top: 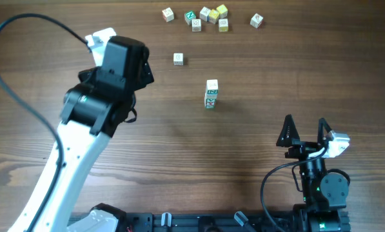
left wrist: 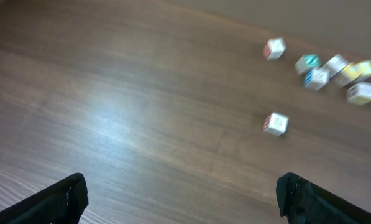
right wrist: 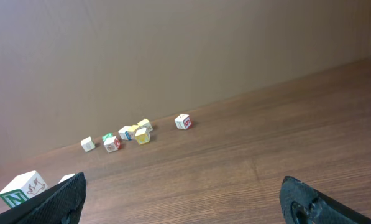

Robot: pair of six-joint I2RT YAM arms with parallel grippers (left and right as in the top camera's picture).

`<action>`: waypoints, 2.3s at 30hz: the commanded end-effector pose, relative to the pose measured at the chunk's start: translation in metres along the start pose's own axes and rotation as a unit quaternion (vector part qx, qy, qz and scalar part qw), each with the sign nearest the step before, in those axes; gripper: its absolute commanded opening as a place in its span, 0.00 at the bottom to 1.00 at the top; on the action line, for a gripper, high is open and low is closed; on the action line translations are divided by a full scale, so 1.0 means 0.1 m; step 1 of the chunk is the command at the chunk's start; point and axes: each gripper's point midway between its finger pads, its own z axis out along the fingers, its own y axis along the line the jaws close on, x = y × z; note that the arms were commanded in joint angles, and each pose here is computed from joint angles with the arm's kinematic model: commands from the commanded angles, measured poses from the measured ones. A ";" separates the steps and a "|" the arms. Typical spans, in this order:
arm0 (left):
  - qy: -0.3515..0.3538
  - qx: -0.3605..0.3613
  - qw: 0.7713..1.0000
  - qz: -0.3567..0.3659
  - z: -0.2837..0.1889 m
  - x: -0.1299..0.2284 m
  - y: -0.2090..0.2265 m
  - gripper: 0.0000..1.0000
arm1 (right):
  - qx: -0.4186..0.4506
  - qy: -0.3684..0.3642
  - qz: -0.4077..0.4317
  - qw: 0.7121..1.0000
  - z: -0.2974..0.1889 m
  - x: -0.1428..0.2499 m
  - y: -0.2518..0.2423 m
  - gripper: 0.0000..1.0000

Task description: Form a tower

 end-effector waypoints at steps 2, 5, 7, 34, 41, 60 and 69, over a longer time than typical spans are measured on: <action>-0.059 0.035 0.997 -0.028 -0.40 -0.22 0.11 1.00 | -0.006 0.000 -0.010 1.000 0.00 0.00 0.02 1.00; -0.144 0.081 0.985 -0.048 -0.59 -0.31 0.17 1.00 | -0.006 0.000 -0.010 1.000 0.00 0.00 0.02 1.00; -0.165 0.093 0.980 -0.062 -0.58 -0.11 0.29 1.00 | -0.006 0.000 -0.009 1.000 0.00 0.00 0.02 1.00; -0.344 0.180 0.904 -0.179 -0.17 1.12 0.89 1.00 | -0.006 0.000 -0.010 1.000 0.00 0.00 0.02 1.00; -0.307 0.161 0.926 -0.150 0.11 1.38 0.86 1.00 | -0.006 0.000 -0.009 1.000 0.00 0.00 0.02 1.00; -0.312 0.169 0.934 -0.045 0.11 1.41 0.75 1.00 | -0.006 0.000 -0.009 1.000 0.00 0.00 0.02 1.00; -0.312 0.172 0.934 -0.025 0.11 1.42 0.72 1.00 | -0.006 0.000 -0.009 1.000 0.00 0.00 0.02 1.00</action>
